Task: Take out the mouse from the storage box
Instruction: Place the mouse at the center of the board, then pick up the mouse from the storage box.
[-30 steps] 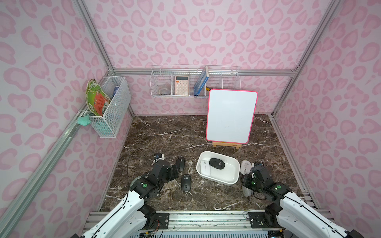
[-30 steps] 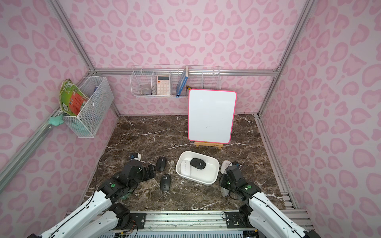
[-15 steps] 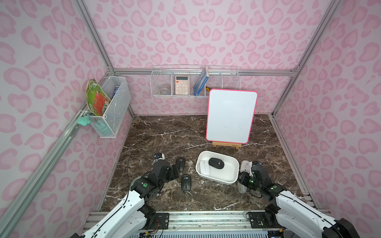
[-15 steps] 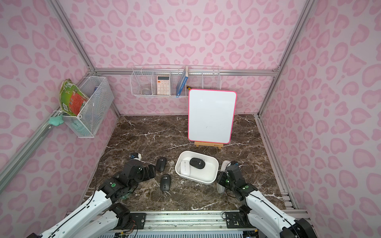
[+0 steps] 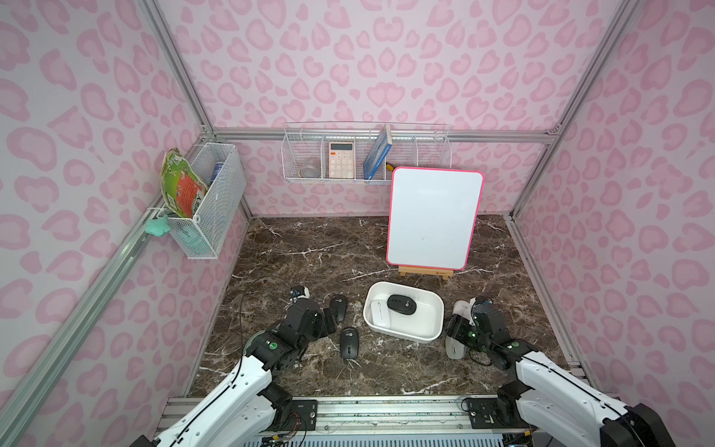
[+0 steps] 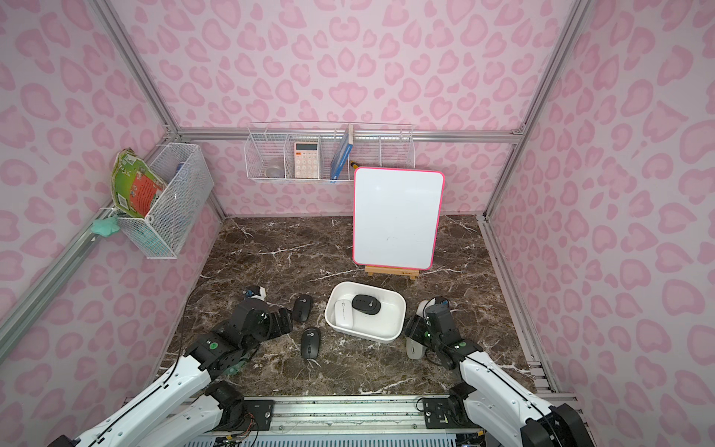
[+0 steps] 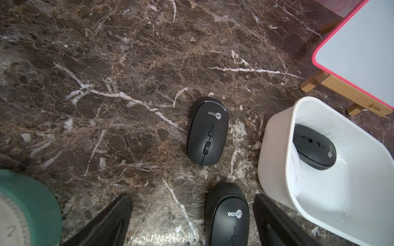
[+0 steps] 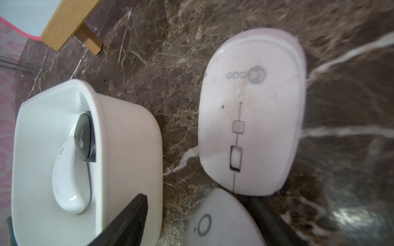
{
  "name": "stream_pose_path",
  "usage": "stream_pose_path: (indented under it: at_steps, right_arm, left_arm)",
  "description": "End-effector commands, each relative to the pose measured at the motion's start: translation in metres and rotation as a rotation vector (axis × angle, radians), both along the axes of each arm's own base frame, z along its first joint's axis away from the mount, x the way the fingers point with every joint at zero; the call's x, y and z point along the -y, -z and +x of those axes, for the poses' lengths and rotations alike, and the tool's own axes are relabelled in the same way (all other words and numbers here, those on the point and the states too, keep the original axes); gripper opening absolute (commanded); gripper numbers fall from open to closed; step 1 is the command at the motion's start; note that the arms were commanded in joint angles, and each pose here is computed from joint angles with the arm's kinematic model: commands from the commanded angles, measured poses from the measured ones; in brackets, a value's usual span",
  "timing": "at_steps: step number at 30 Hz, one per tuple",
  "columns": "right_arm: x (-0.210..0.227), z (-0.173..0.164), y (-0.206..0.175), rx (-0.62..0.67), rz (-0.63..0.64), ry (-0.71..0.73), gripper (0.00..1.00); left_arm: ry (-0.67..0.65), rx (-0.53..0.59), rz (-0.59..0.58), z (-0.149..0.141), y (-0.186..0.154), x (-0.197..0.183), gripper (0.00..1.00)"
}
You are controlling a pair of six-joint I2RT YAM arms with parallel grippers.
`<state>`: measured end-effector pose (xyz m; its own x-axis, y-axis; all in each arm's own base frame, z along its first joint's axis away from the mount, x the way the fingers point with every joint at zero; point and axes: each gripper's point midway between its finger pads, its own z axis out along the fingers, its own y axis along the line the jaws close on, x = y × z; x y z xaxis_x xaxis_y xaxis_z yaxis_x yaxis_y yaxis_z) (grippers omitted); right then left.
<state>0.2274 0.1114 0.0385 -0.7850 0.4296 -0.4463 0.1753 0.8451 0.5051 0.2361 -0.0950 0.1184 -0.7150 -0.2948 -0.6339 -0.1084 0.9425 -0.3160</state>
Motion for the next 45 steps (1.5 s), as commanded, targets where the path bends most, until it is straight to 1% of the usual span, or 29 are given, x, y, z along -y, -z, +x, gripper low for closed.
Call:
stream_pose_path:
  at_steps: [1,4,9,15,18,22,27,30,34,40,43,44,45]
  right_arm:
    - [0.017,-0.003,0.002,-0.023,-0.094,0.024,0.78]
    - [0.023,0.000,-0.003,-0.010,-0.123,0.035,0.81]
    - [0.025,0.007,-0.007,0.013,-0.124,0.027,0.83]
    - [0.021,0.020,-0.017,0.062,-0.098,0.005,0.83]
    - [0.022,0.027,-0.029,0.088,-0.116,0.005,0.83]
    - [0.027,0.036,-0.046,0.133,-0.171,-0.003,0.83]
    - [0.026,0.045,-0.064,0.197,-0.222,-0.049,0.83]
    - [0.020,0.048,-0.071,0.239,-0.218,-0.090,0.83]
    - [0.016,0.051,-0.078,0.275,-0.219,-0.117,0.83]
    - [0.018,0.051,-0.074,0.299,-0.234,-0.118,0.83]
    - [0.017,0.050,-0.067,0.303,-0.229,-0.124,0.84]
    - [0.017,0.049,-0.066,0.303,-0.229,-0.123,0.83]
    - [0.017,0.049,-0.064,0.302,-0.226,-0.121,0.83]
  left_arm:
    - [0.005,0.013,-0.003,0.004,-0.005,0.002,0.94]
    - [0.008,0.015,-0.005,0.006,-0.008,0.004,0.94]
    - [0.014,0.017,-0.010,0.009,-0.011,0.007,0.94]
    - [0.028,0.017,-0.018,0.012,-0.016,0.012,0.94]
    - [0.045,0.006,-0.024,0.016,-0.020,0.018,0.94]
    - [0.098,-0.038,-0.040,0.025,-0.028,0.036,0.94]
    - [0.228,-0.117,-0.048,0.040,-0.032,0.075,0.92]
    - [0.311,-0.159,0.014,0.045,-0.033,0.101,0.91]
    - [0.348,-0.259,0.117,0.048,-0.024,0.125,0.88]
    - [0.319,-0.418,0.254,0.044,-0.007,0.145,0.85]
    - [0.314,-0.470,0.329,0.039,0.005,0.154,0.84]
    - [0.318,-0.462,0.328,0.043,0.001,0.163,0.84]
    - [0.320,-0.480,0.344,0.041,0.005,0.167,0.83]
